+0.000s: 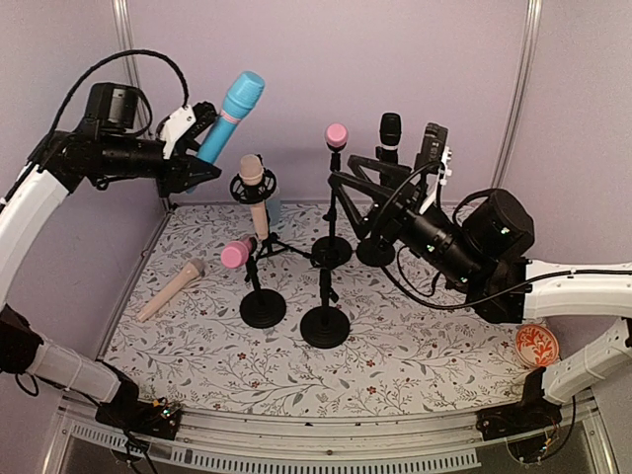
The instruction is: Remove the microphone from the stand
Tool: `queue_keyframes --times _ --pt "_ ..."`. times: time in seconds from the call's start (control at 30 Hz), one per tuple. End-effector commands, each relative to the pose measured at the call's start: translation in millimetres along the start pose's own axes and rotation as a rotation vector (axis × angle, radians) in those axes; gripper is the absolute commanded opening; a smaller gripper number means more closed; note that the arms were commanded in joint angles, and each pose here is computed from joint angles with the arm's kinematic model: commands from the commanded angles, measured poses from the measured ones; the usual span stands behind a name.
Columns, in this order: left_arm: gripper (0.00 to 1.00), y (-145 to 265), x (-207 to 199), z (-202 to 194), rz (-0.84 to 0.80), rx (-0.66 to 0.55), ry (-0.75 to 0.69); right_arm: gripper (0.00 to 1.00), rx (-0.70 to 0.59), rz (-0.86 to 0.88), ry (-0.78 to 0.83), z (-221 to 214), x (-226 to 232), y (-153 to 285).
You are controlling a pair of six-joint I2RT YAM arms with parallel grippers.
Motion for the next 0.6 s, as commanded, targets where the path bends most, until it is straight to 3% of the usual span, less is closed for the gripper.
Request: queue_keyframes --times 0.0,0.33,0.43,0.57 --pt "0.0 35.6 21.1 -53.3 0.156 0.096 0.044 0.7 0.087 -0.137 -0.063 -6.9 -19.9 24.5" --pt "0.0 51.8 0.4 -287.1 0.22 0.558 0.371 0.7 0.434 -0.36 -0.272 -54.2 -47.3 93.5" --pt "0.0 46.8 -10.1 -337.7 0.189 0.66 0.466 0.7 0.52 -0.417 -0.239 -62.5 -52.4 103.1" --pt "0.0 32.7 -22.9 -380.7 0.153 0.756 0.55 0.71 0.504 -0.441 -0.138 -59.6 -59.1 102.2"
Point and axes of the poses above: each gripper's point midway between its finger pads, its own y axis back along the fingers, its own x axis along the line the jaws close on, z = x × y, the point moved 5 cm from there along y, back along the fingers, and after that the axes turned 10 degrees about -y, right-handed, at the moved point
